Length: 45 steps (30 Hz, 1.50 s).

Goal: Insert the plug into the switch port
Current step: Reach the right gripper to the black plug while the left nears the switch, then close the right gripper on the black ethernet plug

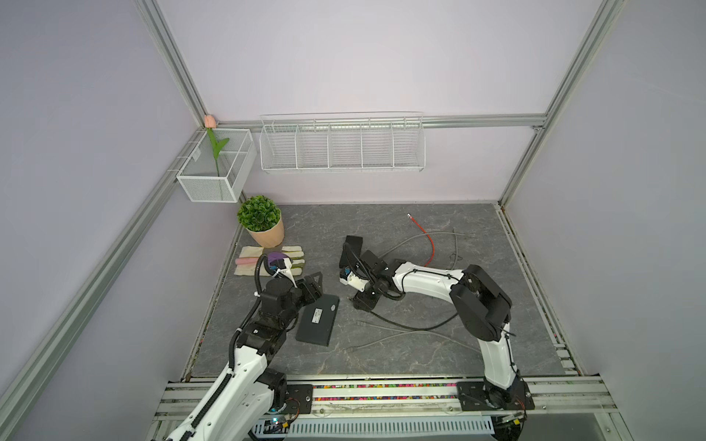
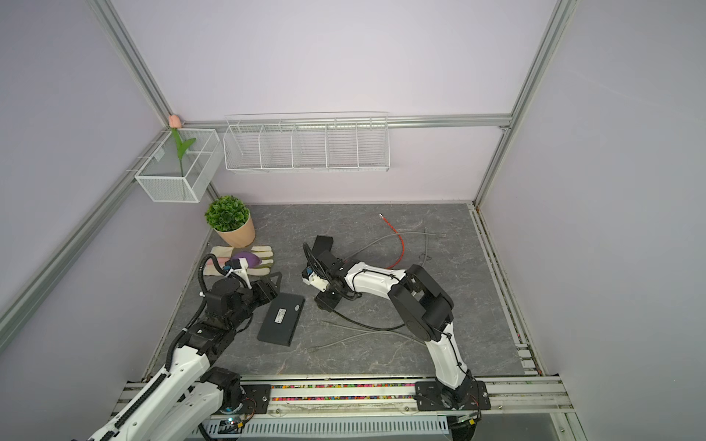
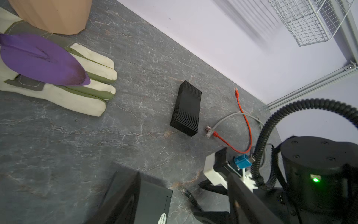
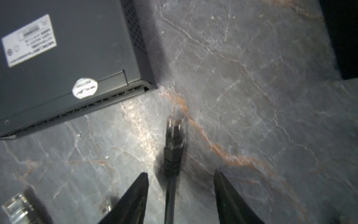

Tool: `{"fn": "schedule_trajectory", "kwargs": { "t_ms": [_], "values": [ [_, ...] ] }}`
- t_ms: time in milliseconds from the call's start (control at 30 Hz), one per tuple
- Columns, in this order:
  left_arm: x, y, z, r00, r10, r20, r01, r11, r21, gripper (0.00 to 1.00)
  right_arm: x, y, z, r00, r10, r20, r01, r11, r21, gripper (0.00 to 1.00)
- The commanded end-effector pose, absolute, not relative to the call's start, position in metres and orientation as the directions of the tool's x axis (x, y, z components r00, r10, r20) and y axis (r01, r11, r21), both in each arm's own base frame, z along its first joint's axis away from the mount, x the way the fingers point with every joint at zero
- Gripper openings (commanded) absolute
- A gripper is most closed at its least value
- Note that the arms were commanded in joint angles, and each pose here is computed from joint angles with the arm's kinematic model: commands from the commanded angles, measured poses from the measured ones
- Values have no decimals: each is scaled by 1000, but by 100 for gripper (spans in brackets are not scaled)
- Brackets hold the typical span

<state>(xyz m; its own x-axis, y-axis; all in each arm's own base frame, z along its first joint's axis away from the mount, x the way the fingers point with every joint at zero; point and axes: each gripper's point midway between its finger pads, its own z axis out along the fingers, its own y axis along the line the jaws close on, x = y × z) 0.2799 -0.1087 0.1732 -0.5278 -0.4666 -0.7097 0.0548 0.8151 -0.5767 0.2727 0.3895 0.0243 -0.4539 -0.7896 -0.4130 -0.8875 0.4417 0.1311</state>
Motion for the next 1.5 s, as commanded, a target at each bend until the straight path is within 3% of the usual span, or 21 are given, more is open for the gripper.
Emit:
{"fn": "schedule_trajectory", "kwargs": {
  "t_ms": [0, 67, 300, 700, 833, 1167, 1233, 1467],
  "values": [
    [276, -112, 167, -550, -462, -696, 56, 811, -583, 72, 277, 394, 13, -443, -810, -385, -888, 456, 62, 56],
    [276, -112, 169, -548, -458, -700, 61, 813, -579, 72, 281, 394, 9, -436, -821, -369, -885, 466, 8, 53],
    [277, -110, 176, -527, -461, -714, 68, 815, -576, 72, 285, 387, 6, -436, -824, -362, -862, 498, -97, 26],
    [290, -149, 179, -582, -462, -669, 163, 739, -653, 71, 317, 366, 88, -247, -809, -533, -738, 514, -438, 16],
    [288, -174, 198, -590, -407, -697, 249, 729, -637, 71, 313, 367, 113, -187, -777, -601, -736, 516, -438, 13],
    [289, -216, 223, -627, -384, -678, 409, 579, -706, 69, 287, 360, 184, -66, -663, -746, -763, 515, -390, 12],
    [289, -222, 228, -627, -386, -676, 423, 560, -712, 68, 281, 356, 197, -50, -634, -772, -775, 512, -370, 7],
    [288, -242, 249, -614, -363, -701, 483, 529, -698, 66, 269, 349, 218, -27, -604, -796, -790, 501, -353, 7]
  ]
}}
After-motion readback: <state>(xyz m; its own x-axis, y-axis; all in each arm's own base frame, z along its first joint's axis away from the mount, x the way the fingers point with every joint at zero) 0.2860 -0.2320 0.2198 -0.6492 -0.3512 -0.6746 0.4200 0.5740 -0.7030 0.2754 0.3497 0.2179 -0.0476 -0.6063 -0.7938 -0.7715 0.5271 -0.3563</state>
